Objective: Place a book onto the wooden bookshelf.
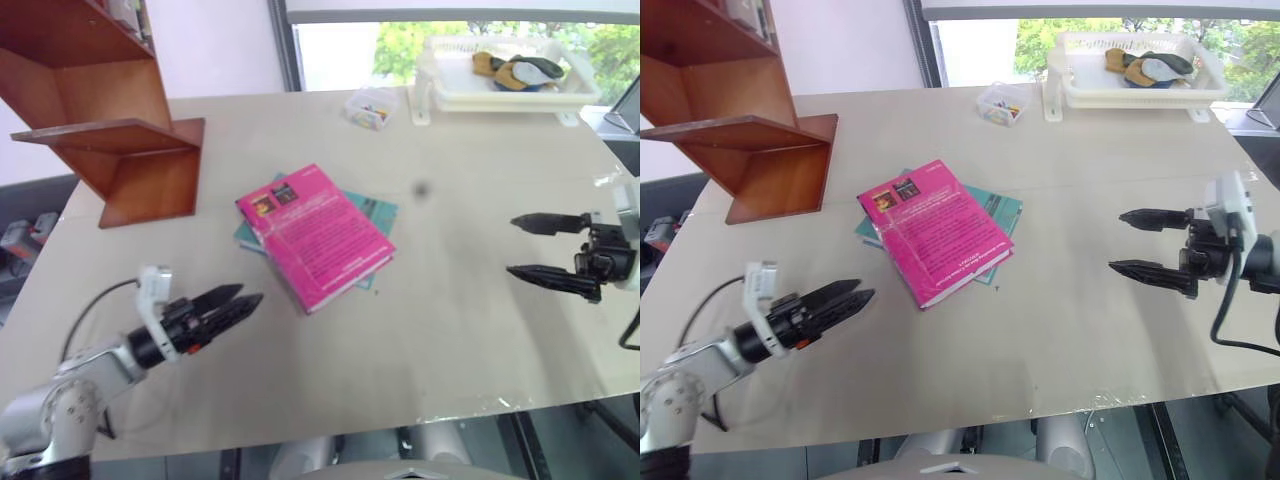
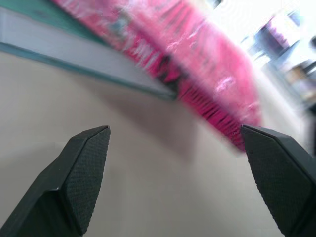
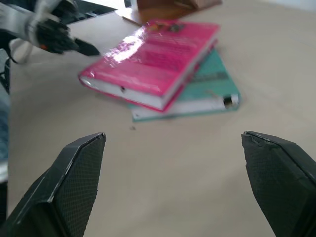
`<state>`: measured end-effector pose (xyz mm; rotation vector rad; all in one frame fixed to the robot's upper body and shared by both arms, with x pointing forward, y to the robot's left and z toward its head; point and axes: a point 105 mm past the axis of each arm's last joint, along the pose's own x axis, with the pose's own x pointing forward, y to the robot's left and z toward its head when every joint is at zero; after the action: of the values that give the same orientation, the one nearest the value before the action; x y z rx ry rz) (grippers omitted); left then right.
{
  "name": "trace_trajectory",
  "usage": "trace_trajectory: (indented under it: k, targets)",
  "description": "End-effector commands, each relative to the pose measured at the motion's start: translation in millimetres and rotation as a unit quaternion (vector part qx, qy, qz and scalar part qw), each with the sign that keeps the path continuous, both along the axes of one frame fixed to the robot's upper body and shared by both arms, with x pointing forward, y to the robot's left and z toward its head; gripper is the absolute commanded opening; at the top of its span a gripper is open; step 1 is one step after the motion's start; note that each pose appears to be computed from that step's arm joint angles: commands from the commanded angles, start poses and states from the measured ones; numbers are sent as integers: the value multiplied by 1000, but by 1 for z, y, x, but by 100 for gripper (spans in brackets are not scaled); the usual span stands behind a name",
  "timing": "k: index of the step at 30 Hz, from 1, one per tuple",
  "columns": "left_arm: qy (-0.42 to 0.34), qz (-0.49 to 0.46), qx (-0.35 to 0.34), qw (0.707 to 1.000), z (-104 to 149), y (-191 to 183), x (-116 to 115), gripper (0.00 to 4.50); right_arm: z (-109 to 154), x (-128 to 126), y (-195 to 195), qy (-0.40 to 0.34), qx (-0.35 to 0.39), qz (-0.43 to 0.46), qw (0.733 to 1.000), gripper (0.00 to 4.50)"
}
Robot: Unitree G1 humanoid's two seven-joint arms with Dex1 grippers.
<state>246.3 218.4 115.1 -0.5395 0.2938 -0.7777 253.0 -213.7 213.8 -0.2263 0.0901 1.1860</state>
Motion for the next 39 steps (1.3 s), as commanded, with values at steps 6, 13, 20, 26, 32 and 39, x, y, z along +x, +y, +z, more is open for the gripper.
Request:
trace_trajectory:
  k: [6, 13, 20, 26, 32, 39]
  targets:
    - [75, -17, -180, 981, 2, -19, 33, 446, 10, -13, 1, -34, -3, -42, 999, 450]
    - [136, -54, -234, 961, -9, -43, 59, 446, 16, -29, 0, -30, -9, -32, 999, 450]
    - [163, -117, -237, 951, -13, -60, 53, 446, 16, -37, 2, -19, -15, -27, 999, 450]
    - [170, -126, -247, 946, -15, -62, 55, 446, 16, -37, 1, -17, -24, -23, 999, 450]
    - [171, -122, -262, 942, -16, -61, 54, 224, 12, -37, 0, -16, -26, -22, 999, 450]
    - [163, -125, -276, 939, -15, -63, 36, 25, 8, -34, -1, -16, -28, -22, 999, 450]
